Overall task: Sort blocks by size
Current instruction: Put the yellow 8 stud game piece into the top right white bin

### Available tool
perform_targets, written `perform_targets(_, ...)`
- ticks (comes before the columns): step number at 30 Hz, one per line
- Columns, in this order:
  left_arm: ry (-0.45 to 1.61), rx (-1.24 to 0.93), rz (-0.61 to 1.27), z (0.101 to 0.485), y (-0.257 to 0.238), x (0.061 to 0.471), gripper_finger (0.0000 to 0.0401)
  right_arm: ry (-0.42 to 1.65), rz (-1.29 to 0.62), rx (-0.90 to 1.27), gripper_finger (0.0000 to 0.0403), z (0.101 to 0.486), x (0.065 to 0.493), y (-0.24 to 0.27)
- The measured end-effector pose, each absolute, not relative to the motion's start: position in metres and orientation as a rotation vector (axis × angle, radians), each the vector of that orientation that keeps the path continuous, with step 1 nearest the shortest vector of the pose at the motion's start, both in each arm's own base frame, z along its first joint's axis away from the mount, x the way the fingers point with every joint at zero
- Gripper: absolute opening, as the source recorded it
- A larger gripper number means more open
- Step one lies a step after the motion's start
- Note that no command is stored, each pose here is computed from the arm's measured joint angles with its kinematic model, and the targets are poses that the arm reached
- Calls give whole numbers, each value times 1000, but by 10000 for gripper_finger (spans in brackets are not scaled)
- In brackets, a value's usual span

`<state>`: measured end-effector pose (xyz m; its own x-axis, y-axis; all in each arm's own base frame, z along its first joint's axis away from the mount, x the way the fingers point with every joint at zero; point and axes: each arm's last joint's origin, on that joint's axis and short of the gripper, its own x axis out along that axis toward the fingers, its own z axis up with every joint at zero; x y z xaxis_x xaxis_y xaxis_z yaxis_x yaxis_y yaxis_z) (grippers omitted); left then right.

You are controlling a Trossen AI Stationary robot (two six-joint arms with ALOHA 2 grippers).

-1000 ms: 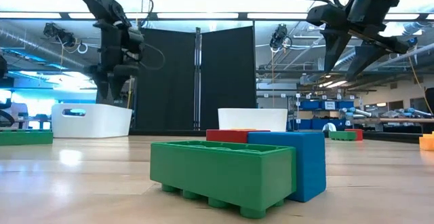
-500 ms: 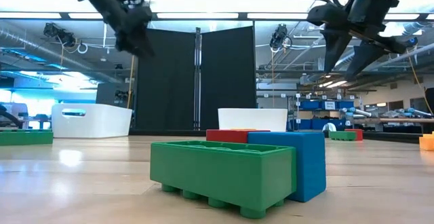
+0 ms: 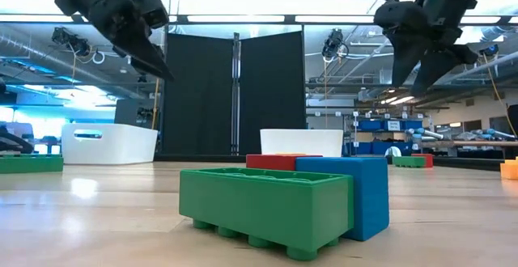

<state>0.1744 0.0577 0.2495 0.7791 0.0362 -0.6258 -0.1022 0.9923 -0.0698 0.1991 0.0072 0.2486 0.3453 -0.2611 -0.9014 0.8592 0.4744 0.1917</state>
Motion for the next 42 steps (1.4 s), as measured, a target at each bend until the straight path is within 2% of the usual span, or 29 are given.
perform_targets(7,528,-59,4,257,26,192,250,1027,-702,661,253,248,199,9)
perform_targets(12,467,-36,-7,262,7,199,250,1087,-600,625,302,248,198,16)
perform_targets(17,482,-112,-60,258,-10,204,250,1085,-608,609,359,248,197,23)
perform_targets(23,519,-164,-119,249,-28,214,250,1098,-583,569,393,247,195,29)
perform_targets(31,504,-196,-172,236,-46,236,250,1206,-458,374,395,245,185,45)
perform_targets(35,468,-228,-186,234,-52,243,250,1275,-542,394,389,243,171,55)
perform_targets(42,457,-215,-196,234,-54,244,250,1368,-761,583,386,237,155,79)
